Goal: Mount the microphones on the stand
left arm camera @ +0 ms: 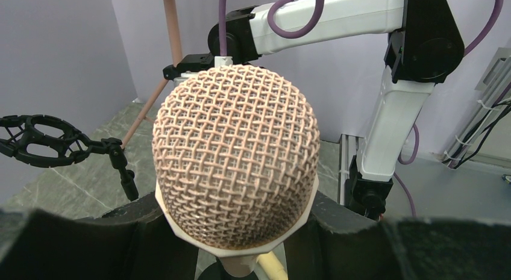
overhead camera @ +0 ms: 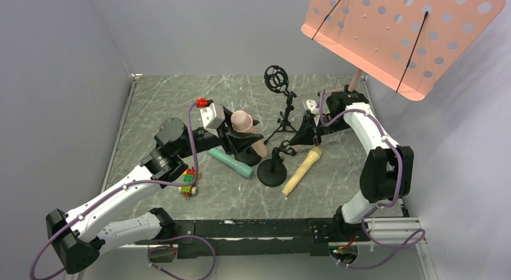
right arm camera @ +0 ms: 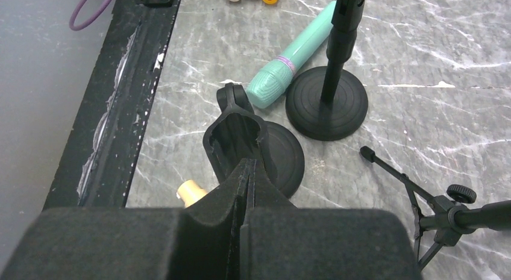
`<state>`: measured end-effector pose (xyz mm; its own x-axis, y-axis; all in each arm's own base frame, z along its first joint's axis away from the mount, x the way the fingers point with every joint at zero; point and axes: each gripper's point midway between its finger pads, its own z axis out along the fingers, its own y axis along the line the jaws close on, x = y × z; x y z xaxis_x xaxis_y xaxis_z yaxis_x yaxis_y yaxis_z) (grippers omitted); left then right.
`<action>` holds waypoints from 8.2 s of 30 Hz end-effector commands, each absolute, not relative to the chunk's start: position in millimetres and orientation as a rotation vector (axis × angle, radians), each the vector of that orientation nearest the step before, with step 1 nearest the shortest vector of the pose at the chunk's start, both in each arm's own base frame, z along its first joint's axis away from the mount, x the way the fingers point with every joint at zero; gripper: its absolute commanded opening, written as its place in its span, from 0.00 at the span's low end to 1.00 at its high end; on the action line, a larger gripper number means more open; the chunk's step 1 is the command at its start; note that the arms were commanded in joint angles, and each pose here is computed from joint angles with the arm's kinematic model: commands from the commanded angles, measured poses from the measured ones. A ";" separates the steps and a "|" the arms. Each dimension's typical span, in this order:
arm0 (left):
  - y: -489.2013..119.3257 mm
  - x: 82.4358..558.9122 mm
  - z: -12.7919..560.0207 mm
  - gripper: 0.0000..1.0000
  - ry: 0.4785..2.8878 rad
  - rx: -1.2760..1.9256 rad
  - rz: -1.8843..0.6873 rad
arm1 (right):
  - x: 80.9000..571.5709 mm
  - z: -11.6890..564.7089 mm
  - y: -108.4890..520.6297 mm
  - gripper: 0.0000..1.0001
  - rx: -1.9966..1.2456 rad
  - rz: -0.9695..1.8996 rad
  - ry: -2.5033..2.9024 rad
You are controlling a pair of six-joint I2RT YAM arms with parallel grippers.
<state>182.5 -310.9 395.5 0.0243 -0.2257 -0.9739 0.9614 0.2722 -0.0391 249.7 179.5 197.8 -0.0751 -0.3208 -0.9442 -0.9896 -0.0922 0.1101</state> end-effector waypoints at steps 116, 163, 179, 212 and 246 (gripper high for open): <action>-387.3 248.5 266.4 0.00 1.422 0.746 -1.231 | 242.3 168.1 170.2 0.54 -1.588 1.023 1.534; -400.2 249.4 217.5 0.40 1.610 0.774 -1.177 | 246.4 180.3 145.8 0.60 -1.505 1.005 1.552; -362.2 234.4 319.2 0.99 1.358 0.724 -1.101 | 244.5 180.7 145.0 0.60 -1.505 1.009 1.546; -376.9 237.0 152.9 0.79 1.210 0.943 -0.837 | 241.6 179.4 145.8 0.61 -1.502 1.042 1.534; -390.9 207.8 209.6 0.00 1.182 0.936 -1.087 | 237.9 180.9 146.4 0.61 -1.510 1.071 1.525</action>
<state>219.8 -380.4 116.7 -0.0586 0.0637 -0.9962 0.9481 0.3159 -0.0355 230.2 143.7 167.1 -0.1039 -0.4266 -0.8985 -0.9920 -0.0210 0.1247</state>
